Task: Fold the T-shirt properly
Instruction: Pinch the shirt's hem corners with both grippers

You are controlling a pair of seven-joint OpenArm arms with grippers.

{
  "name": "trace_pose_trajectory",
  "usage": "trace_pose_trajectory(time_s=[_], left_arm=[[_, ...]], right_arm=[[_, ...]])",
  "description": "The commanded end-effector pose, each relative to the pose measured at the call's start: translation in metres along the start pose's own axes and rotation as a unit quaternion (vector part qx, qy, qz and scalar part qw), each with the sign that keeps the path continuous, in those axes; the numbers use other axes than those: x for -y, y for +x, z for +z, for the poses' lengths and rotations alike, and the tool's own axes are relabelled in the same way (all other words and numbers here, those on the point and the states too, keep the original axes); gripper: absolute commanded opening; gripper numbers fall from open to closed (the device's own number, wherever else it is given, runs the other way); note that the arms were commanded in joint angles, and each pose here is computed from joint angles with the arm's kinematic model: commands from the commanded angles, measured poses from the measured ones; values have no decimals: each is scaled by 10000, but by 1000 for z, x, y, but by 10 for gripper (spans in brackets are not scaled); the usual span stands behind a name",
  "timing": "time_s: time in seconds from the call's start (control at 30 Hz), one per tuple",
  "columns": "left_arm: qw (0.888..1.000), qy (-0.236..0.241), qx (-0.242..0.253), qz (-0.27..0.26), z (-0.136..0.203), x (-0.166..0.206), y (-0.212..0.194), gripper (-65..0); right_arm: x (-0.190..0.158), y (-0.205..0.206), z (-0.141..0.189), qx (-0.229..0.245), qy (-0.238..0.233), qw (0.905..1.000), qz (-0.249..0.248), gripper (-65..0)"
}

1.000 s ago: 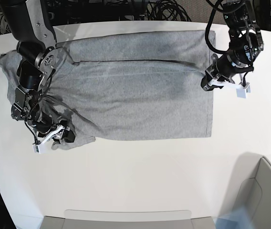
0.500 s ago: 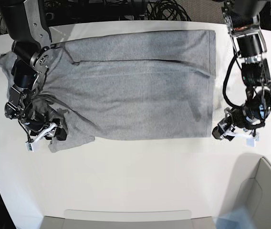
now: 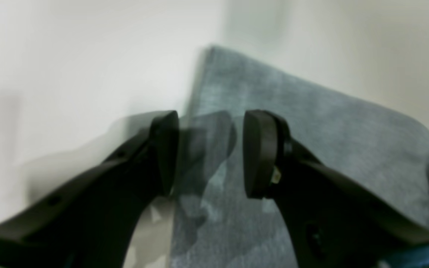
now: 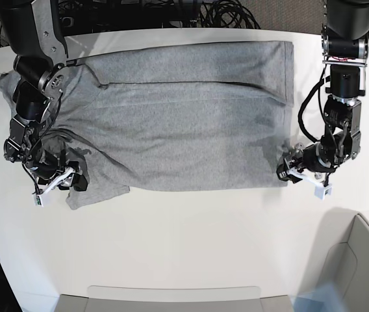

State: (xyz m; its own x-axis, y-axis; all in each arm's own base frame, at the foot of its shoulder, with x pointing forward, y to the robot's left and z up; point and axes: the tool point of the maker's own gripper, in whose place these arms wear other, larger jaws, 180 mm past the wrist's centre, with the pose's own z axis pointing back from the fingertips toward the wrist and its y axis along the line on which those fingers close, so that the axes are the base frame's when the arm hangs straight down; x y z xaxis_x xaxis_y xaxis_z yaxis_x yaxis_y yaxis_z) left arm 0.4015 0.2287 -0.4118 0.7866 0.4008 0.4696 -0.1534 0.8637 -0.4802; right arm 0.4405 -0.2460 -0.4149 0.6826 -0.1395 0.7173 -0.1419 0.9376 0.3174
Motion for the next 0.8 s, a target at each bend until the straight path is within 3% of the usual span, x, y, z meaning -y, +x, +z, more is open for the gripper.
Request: trace_pose_trajectory(time_s=[0.0,0.13,0.27,0.43,0.5,0.6,0.73,0.77], left_arm=[[9997,62,217,-13,4,-4,20,-361],[9990,246,177,335,-7,-24,14,-361],[9996,-112,-95,-243,-15,-6,1,-361],[9986,-73,-288,-445,-21,-3,-12,-363],[9984,-113,-333,-444,-24,1,-17,-366],[9983,-163,-349,-434,-27,6,-20,-417],[9986,-163,-289,-404,-25,6,-15,-569],[9988,-163,-263,-378,-24,5,-13,-623]], right_arm=[[4,-8,3,-344,-36,9992,191,-291],[4,-8,3,-352,-36,9992,191,-291],[4,-2,3,-301,-30,9993,208,-291],[0,5,1,-252,-1,9994,223,-301],[-1,7,1,-244,4,9994,246,-346],[-7,13,-3,-385,45,9975,592,-480],[-17,24,-7,-443,103,9950,893,-648],[-18,29,-7,-404,106,9949,915,-650]])
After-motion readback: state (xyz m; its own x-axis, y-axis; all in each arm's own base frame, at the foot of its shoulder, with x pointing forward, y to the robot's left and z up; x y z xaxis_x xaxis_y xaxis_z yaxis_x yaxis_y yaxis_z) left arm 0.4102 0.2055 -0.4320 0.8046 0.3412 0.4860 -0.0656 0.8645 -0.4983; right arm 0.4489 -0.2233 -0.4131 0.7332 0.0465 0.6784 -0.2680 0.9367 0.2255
